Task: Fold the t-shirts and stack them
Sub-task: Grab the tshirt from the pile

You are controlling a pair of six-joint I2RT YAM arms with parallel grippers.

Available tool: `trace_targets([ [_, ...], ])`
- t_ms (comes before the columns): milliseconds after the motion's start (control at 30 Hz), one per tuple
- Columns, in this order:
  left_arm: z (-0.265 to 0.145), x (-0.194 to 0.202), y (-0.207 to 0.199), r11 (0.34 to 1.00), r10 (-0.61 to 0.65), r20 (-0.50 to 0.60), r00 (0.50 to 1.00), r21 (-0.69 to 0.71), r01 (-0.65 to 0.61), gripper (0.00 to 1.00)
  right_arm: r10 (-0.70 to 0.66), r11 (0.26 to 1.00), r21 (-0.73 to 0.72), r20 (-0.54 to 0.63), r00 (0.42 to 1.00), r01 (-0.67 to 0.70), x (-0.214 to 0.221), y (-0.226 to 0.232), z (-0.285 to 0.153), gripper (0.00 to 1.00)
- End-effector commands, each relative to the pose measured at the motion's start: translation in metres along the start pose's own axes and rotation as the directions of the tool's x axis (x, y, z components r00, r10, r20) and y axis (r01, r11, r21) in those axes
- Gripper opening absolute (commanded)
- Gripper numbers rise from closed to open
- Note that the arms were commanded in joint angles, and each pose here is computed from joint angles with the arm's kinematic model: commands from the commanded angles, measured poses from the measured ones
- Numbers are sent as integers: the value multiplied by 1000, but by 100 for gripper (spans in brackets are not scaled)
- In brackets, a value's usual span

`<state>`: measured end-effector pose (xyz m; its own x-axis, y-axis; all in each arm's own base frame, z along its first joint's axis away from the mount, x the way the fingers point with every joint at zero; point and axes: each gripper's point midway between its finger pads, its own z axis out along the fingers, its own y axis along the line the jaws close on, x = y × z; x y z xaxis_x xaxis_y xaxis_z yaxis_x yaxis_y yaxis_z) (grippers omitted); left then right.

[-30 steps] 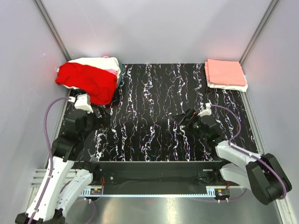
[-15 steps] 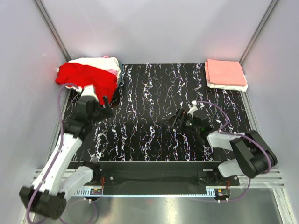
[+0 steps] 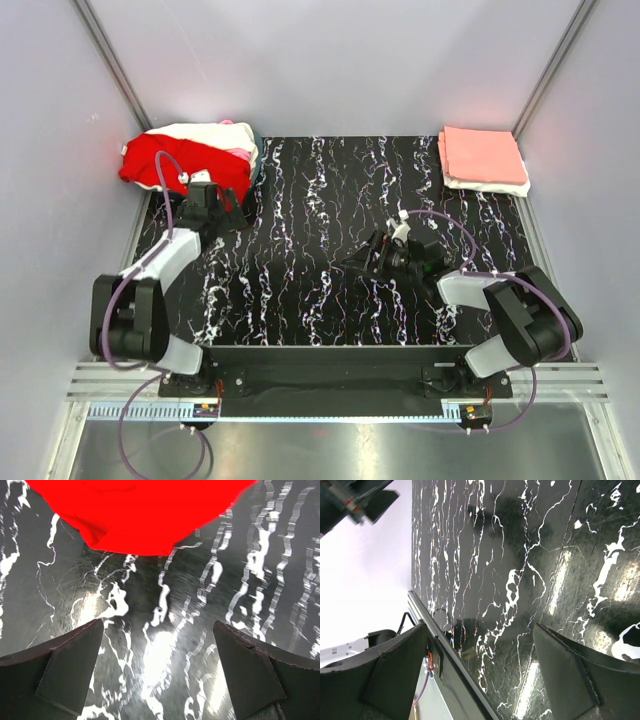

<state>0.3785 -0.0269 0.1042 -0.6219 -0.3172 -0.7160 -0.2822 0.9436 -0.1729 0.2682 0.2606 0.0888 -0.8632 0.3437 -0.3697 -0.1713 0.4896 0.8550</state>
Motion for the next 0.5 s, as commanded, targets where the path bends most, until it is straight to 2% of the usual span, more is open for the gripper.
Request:
trace_targets([
  [0,20,-43,-16,994,-55,144,988,101,40,99,-54,996,-73,-2,999,54,-5,18,2,93],
  [133,55,-42,-17,996,0,125,992,84,-10,99,-52,995,-84,-13,999,51,-5,18,5,93],
  [267,70,-81,-24,997,-14,171,985,80,0,99,-53,994,-97,-22,998,51,-4,19,6,93],
  [333,88,-66,-21,999,3,85,996,53,-7,99,-50,994,-101,-23,998,47,-4,18,6,93],
  [467,99,-75,-23,999,-40,69,997,36,37,98,-38,993,-111,-22,999,36,-6,18,6,93],
])
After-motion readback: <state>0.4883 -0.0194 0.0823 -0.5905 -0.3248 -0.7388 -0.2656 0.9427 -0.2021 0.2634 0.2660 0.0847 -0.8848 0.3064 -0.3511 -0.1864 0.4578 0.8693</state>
